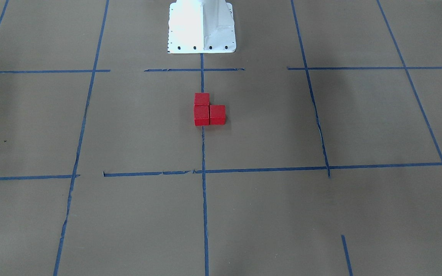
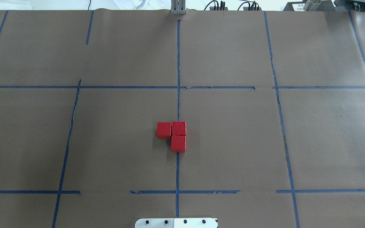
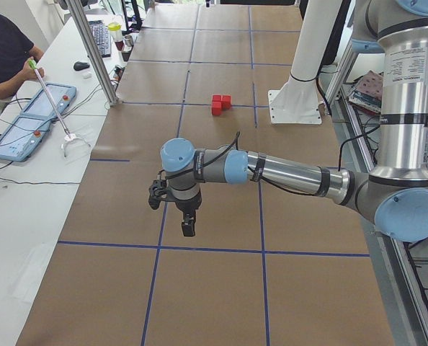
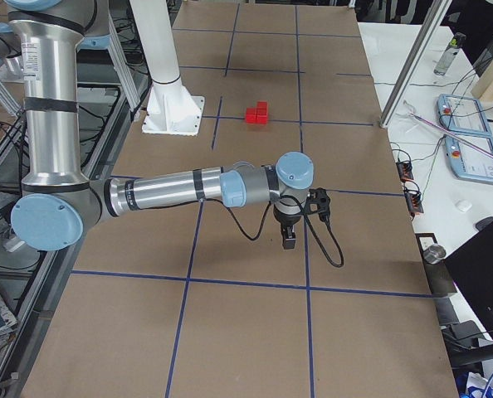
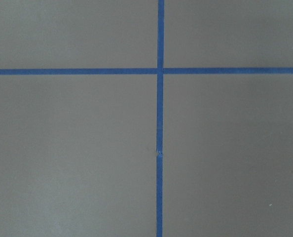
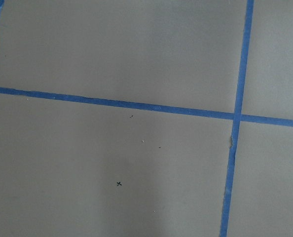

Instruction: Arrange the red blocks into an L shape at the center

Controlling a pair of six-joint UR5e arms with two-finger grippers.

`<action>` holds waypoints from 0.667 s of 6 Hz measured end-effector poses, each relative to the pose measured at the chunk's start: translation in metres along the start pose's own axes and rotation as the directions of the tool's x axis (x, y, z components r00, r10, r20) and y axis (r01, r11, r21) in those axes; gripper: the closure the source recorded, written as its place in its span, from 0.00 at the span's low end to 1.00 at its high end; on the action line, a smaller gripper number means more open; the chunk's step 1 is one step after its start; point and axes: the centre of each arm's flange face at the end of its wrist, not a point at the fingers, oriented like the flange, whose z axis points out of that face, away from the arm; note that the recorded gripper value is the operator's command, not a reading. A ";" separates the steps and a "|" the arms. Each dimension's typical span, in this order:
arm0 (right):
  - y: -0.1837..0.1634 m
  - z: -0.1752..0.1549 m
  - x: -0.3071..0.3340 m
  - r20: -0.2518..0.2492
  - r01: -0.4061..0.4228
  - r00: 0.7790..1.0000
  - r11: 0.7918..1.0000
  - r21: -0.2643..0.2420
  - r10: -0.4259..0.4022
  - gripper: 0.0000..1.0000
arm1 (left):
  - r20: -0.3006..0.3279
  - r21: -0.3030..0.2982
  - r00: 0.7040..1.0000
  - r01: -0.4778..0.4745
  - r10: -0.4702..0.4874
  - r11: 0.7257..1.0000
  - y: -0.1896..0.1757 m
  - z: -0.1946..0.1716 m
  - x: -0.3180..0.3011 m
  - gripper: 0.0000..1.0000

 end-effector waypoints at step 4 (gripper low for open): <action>0.004 0.001 0.000 0.005 -0.011 1.000 1.000 -0.005 0.011 0.00 | -0.090 -0.006 0.996 0.006 -0.007 1.000 0.004 0.003 -0.011 0.00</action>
